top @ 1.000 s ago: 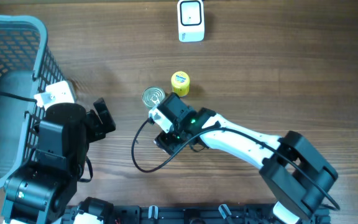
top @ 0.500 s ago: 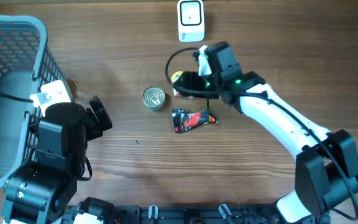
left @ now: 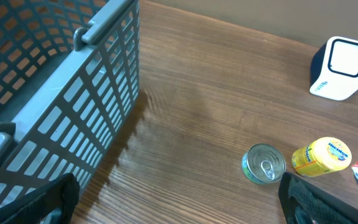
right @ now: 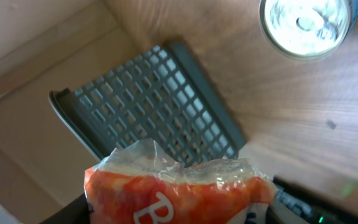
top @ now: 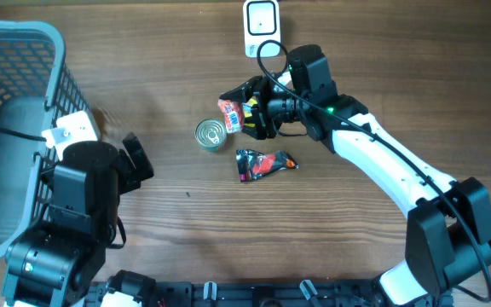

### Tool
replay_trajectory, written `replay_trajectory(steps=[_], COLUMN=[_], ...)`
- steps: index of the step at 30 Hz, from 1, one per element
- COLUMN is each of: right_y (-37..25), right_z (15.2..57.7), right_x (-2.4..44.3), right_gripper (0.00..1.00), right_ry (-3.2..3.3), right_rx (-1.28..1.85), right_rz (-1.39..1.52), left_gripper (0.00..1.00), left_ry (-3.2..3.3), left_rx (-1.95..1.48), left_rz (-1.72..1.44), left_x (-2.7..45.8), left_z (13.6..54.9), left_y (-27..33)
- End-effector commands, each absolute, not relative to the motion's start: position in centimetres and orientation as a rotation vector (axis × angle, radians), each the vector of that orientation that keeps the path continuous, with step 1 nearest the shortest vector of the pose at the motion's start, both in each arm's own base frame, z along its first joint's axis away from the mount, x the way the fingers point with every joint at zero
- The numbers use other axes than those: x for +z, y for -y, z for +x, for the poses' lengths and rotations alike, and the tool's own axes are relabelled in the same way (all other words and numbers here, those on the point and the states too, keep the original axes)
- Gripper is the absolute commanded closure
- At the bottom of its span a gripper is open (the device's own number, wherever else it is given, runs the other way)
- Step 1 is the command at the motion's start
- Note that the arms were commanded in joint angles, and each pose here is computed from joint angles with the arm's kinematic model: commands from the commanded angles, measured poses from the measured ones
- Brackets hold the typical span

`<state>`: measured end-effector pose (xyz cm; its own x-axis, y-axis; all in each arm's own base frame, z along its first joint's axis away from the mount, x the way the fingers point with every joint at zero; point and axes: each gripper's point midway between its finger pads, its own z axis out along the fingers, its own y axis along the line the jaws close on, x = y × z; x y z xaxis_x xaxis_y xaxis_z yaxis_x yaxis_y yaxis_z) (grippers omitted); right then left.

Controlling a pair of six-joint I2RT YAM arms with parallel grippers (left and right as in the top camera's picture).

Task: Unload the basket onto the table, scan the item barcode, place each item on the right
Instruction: 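Lift the tissue pack and hold it in front of the scanner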

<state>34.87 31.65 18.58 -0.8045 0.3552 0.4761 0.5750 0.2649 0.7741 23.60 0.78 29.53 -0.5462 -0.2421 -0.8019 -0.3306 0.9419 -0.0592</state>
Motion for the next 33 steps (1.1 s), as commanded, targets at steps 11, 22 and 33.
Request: replay_trajectory(steps=[11,22,33], right_y=[-33.1,-26.7,-24.8], right_z=[36.4,45.6,54.9], right_x=[26.1,21.3,15.7], right_gripper=[0.35,0.36,0.37], right_ry=[2.531,3.883,4.422], right_rx=[-2.098,-1.277,-0.91], right_rz=[-0.172,0.772,0.602], left_gripper=[0.0,0.0,0.0], left_ry=[-2.154,-2.155,-2.162], left_rx=[0.125,0.118,0.1], left_rz=[-0.424,-0.423,-0.418], left_x=[30.0,29.9,29.8], left_z=[23.5,23.5,23.6], left_y=[-1.0,-0.9,-0.6])
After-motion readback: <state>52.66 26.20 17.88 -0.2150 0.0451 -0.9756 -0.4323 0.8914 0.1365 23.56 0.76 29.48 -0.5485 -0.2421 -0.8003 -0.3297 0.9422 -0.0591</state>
